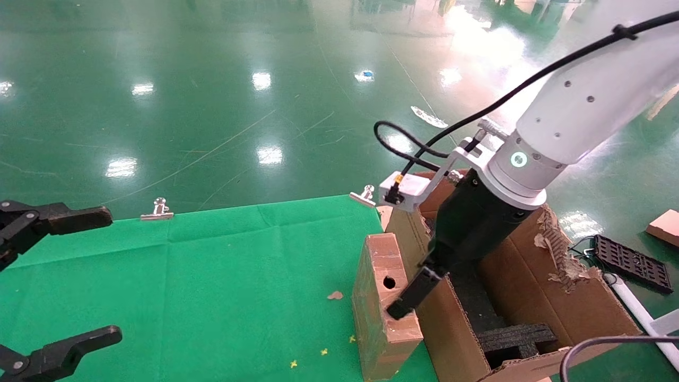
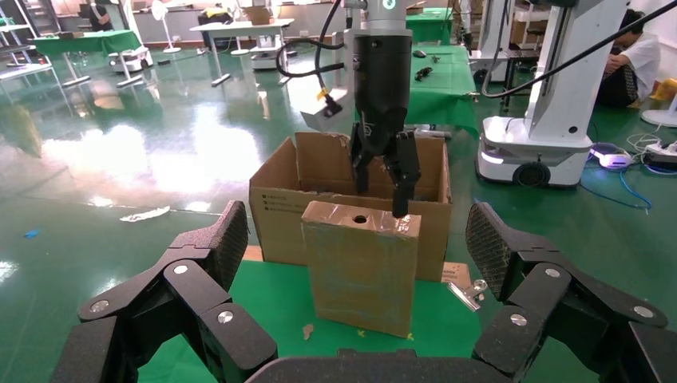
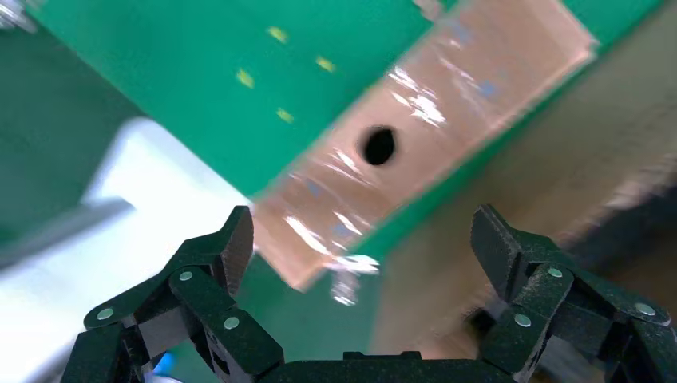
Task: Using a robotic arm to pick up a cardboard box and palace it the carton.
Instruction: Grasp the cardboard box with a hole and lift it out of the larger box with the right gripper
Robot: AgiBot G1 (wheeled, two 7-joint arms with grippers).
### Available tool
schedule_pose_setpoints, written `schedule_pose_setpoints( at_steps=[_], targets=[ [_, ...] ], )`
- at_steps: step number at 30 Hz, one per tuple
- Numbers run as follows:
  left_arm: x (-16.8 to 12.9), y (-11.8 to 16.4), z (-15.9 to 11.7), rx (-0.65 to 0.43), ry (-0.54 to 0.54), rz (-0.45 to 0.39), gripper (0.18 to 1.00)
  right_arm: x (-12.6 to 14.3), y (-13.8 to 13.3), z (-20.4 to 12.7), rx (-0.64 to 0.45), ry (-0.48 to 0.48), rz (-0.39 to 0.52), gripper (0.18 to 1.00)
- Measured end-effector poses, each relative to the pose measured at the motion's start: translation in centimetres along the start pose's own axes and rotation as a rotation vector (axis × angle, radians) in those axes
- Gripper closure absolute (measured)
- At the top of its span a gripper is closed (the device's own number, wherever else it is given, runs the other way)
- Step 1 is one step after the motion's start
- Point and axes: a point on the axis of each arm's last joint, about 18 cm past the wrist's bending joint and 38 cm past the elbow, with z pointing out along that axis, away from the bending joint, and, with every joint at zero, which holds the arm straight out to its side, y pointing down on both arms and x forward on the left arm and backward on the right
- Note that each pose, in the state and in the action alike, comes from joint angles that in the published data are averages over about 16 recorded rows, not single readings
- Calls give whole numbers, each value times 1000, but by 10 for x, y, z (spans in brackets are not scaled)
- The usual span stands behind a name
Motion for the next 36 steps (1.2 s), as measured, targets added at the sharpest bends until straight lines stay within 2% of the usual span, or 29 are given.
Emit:
schedule_pose_setpoints(
  at_steps=[4, 10, 36],
  targets=[
    [0, 0, 0, 0, 0, 0, 184, 8, 2, 4, 30, -34, 77, 178],
    [0, 0, 0, 0, 0, 0, 184, 16, 2, 12, 37, -49, 121, 178],
    [0, 0, 0, 0, 0, 0, 184, 20, -6, 48, -7, 4, 121, 179]
  ],
)
